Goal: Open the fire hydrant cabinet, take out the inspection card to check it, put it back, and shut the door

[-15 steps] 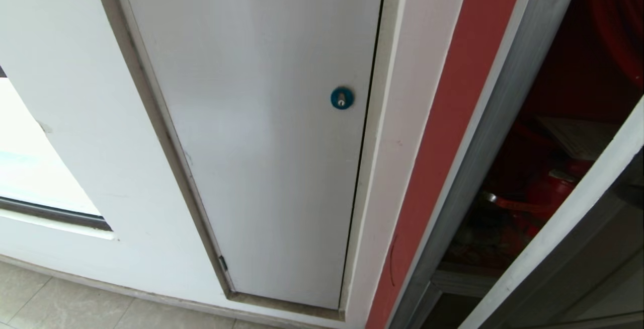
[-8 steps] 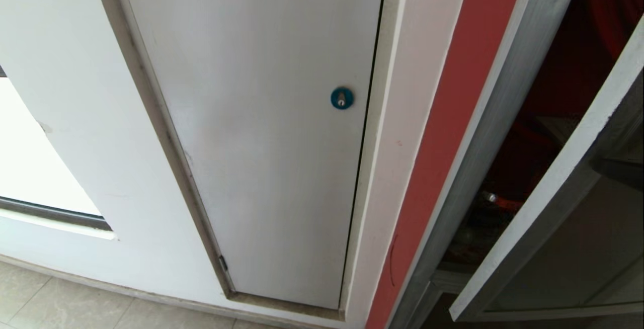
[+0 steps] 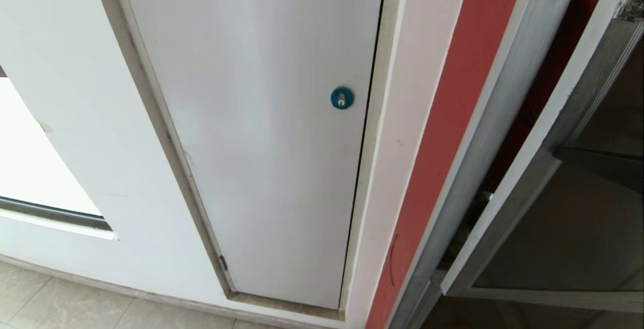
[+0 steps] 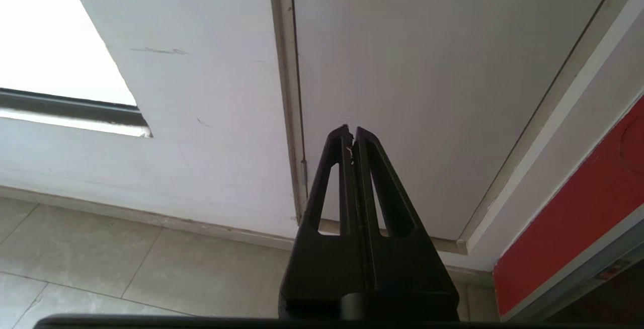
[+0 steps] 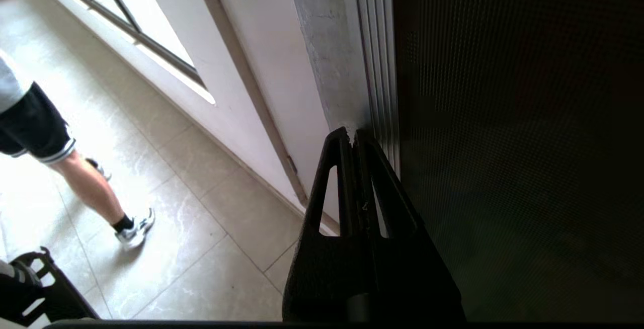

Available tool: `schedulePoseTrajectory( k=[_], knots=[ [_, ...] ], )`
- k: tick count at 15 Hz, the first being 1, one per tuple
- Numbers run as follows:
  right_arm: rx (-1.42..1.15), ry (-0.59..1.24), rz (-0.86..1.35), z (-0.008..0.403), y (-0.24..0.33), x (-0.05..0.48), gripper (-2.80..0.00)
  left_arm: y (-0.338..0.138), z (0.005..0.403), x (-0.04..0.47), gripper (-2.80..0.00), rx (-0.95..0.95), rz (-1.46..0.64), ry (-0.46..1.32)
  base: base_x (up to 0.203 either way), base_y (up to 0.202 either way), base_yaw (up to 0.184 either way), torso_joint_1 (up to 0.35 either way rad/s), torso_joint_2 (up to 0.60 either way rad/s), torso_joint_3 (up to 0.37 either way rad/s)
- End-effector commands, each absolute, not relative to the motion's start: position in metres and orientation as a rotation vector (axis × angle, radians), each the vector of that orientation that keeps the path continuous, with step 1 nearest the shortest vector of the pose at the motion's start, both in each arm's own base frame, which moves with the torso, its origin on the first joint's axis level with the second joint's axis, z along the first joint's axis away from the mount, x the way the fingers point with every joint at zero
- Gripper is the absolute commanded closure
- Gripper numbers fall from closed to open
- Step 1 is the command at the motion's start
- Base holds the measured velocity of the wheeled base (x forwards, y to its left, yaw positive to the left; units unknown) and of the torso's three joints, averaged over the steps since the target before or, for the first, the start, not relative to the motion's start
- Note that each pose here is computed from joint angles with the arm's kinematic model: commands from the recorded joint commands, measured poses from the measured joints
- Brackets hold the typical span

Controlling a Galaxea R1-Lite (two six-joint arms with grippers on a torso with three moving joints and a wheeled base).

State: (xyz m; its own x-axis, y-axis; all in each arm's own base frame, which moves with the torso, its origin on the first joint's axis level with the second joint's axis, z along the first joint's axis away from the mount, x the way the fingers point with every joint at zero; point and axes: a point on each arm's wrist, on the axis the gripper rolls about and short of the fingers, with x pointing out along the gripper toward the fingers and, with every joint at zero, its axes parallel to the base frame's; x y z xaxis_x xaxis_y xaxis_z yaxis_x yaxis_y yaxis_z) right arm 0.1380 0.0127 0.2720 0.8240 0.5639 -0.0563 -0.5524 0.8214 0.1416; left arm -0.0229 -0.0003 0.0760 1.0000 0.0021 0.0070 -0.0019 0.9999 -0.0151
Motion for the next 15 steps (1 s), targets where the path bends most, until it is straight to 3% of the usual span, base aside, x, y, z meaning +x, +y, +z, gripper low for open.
schedulePoseTrajectory(
  k=[1, 15],
  knots=[
    [0.132, 0.132, 0.591, 0.27, 0.013, 0.155, 0.0, 0.0, 0.076, -0.023, 0.0, -0.015, 0.003, -0.006, 0.0, 0.0, 0.0, 0.0, 0.0, 0.0],
    [0.134, 0.154, 0.514, 0.278, 0.012, 0.192, 0.0, 0.0, 0.076, -0.023, 0.0, -0.015, 0.003, -0.006, 0.0, 0.0, 0.0, 0.0, 0.0, 0.0]
  ],
)
